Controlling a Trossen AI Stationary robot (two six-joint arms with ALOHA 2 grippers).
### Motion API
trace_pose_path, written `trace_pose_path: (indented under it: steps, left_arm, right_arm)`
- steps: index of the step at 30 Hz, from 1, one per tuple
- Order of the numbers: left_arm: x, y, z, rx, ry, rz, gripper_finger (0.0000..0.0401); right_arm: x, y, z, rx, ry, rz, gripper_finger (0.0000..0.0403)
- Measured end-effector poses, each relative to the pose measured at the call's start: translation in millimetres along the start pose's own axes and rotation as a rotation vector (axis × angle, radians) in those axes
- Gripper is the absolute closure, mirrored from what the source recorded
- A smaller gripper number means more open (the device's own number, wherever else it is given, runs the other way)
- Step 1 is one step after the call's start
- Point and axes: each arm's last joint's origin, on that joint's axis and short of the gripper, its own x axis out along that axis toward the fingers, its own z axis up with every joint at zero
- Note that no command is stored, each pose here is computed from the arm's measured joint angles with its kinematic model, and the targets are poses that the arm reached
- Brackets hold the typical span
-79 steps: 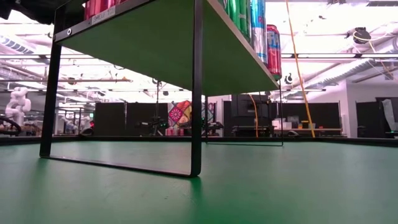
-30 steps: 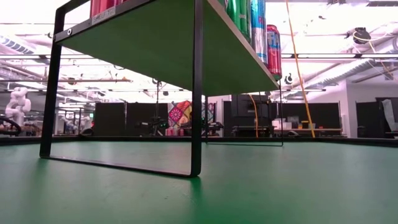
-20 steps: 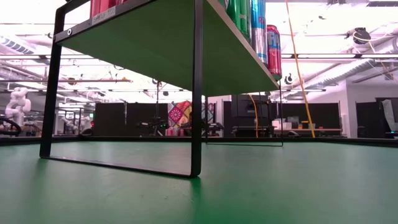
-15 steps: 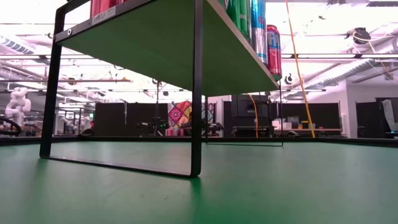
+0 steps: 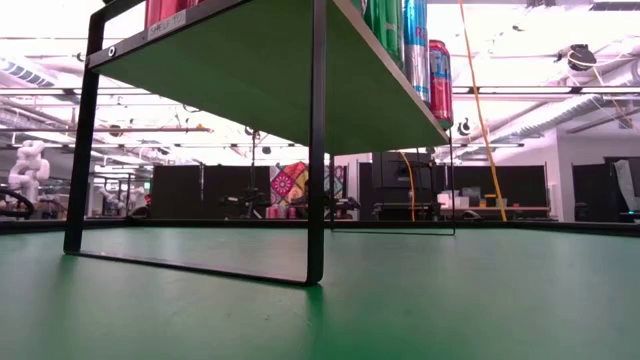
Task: Sort soda cans
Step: Return to Home Position
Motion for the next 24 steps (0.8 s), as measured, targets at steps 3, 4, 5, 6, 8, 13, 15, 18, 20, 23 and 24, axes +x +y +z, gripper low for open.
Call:
trace_pose_path:
  steps: [3, 4, 5, 6, 8, 13, 15, 18, 20, 23, 24]
  left_arm:
    - [1, 0, -5, 0.005, 0.015, 0.003, 0.0388]
    - [2, 1, -6, 0.007, 0.021, 0.004, 0.0388]
    - [3, 1, -8, 0.008, 0.026, 0.005, 0.0388]
    - [4, 1, -10, 0.010, 0.032, 0.006, 0.0388]
    - [7, 1, -17, 0.017, 0.058, 0.007, 0.0388]
    - [16, 2, -40, 0.054, 0.076, -0.032, 0.0388]
    - [17, 3, -46, 0.055, 0.090, -0.030, 0.0388]
    - [17, 4, -51, 0.052, 0.104, -0.027, 0.0388]
    - [17, 4, -52, 0.064, 0.106, -0.028, 0.0388]
    - [18, 4, -53, 0.117, 0.110, -0.031, 0.0388]
    - [18, 4, -53, 0.130, 0.112, -0.032, 0.0388]
  right_arm:
    - [10, 5, -10, 0.012, 0.014, -0.007, 0.0403]
    - [14, 7, -13, 0.017, 0.010, -0.003, 0.0403]
    - [18, 9, -17, 0.021, 0.006, -0.007, 0.0403]
    - [23, 11, -22, 0.027, -0.001, -0.021, 0.0403]
    - [30, 14, -32, 0.043, -0.023, -0.049, 0.0403]
    - [53, 28, -69, 0.081, -0.092, -0.045, 0.0403]
    - [64, 34, -85, 0.088, -0.125, -0.030, 0.0403]
    - [79, 42, -114, 0.078, -0.155, -0.011, 0.0403]
    - [88, 47, -136, 0.069, -0.154, -0.003, 0.0403]
    - [102, 50, -173, 0.063, -0.152, 0.001, 0.0403]
    - [105, 50, -186, 0.063, -0.156, 0.002, 0.0403]
